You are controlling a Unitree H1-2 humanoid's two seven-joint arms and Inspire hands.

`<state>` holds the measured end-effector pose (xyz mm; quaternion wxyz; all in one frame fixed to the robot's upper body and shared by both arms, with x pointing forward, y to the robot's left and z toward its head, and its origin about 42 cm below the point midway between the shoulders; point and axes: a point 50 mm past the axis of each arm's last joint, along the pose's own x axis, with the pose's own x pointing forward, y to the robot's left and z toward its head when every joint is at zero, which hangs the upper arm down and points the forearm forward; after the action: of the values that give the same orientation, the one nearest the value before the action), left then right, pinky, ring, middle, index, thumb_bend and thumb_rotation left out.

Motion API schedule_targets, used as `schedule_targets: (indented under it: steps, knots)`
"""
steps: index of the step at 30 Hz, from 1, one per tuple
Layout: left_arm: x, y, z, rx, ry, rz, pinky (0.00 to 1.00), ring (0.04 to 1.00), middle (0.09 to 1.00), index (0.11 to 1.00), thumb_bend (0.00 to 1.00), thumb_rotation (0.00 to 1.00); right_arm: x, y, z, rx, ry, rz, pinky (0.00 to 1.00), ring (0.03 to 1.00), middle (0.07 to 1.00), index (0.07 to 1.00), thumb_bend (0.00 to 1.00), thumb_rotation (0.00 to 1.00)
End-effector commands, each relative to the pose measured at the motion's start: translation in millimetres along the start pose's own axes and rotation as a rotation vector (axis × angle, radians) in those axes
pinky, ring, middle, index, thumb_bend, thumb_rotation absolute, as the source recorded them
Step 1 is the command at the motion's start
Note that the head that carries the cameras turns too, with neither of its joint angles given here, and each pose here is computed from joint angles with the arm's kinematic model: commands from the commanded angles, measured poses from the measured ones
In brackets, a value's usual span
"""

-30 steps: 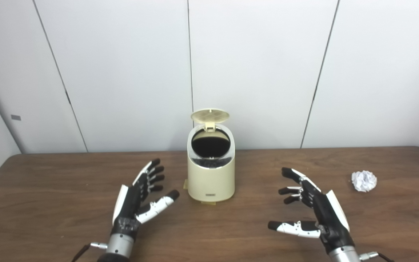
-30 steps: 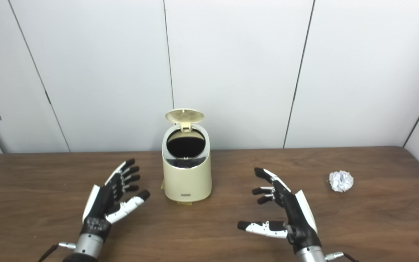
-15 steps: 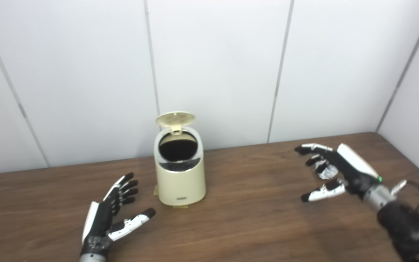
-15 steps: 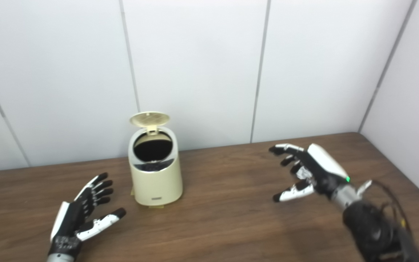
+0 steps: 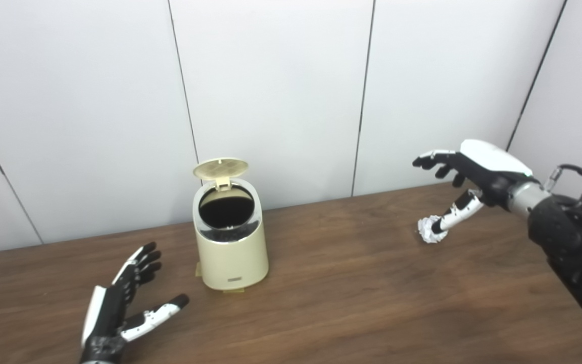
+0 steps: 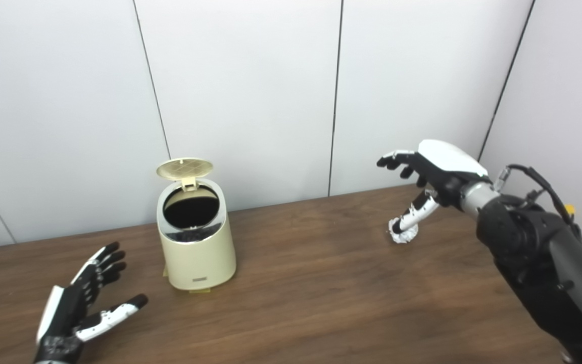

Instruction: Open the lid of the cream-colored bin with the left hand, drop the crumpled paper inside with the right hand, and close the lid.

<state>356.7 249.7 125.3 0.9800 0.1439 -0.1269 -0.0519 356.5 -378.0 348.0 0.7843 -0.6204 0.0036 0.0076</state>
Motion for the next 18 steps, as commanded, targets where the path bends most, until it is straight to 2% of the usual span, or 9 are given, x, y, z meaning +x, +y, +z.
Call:
schedule_targets:
  steps: [1,4,7,9,16,18]
  knots:
    - [-0.2,5.4,-1.9,0.011,-0.021,0.003,0.81,0.838,0.873,0.933,0.81,0.18,6.8,-23.3,-6.8,-0.086,0.045,-0.036,0.63,0.750,0.801,0.806,0.86,0.00]
    - [0.0,6.5,-2.1,0.011,-0.022,0.002,0.81,0.833,0.869,0.932,0.80,0.17,16.0,-23.7,-13.1,-0.142,0.084,-0.016,0.63,0.744,0.802,0.809,0.86,0.00]
    - [-0.3,7.4,-1.4,0.008,-0.023,0.000,0.78,0.833,0.869,0.930,0.80,0.16,28.4,-22.0,-17.5,-0.192,0.100,0.003,0.54,0.679,0.788,0.801,0.86,0.00]
    - [-0.5,8.0,-1.0,0.016,-0.024,-0.001,0.78,0.830,0.868,0.927,0.80,0.17,37.6,-20.7,-18.9,-0.225,0.111,0.019,0.52,0.669,0.789,0.801,0.87,0.01]
    - [-1.6,9.2,0.6,0.022,-0.024,-0.006,0.77,0.826,0.872,0.930,0.80,0.16,65.6,-17.6,-20.0,-0.310,0.174,0.086,0.67,0.801,0.825,0.823,0.85,0.09]
    - [-2.0,9.8,0.9,0.027,-0.017,-0.005,0.75,0.823,0.881,0.930,0.80,0.17,74.3,-14.1,-22.3,-0.311,0.189,0.107,0.61,0.764,0.840,0.845,0.88,0.16]
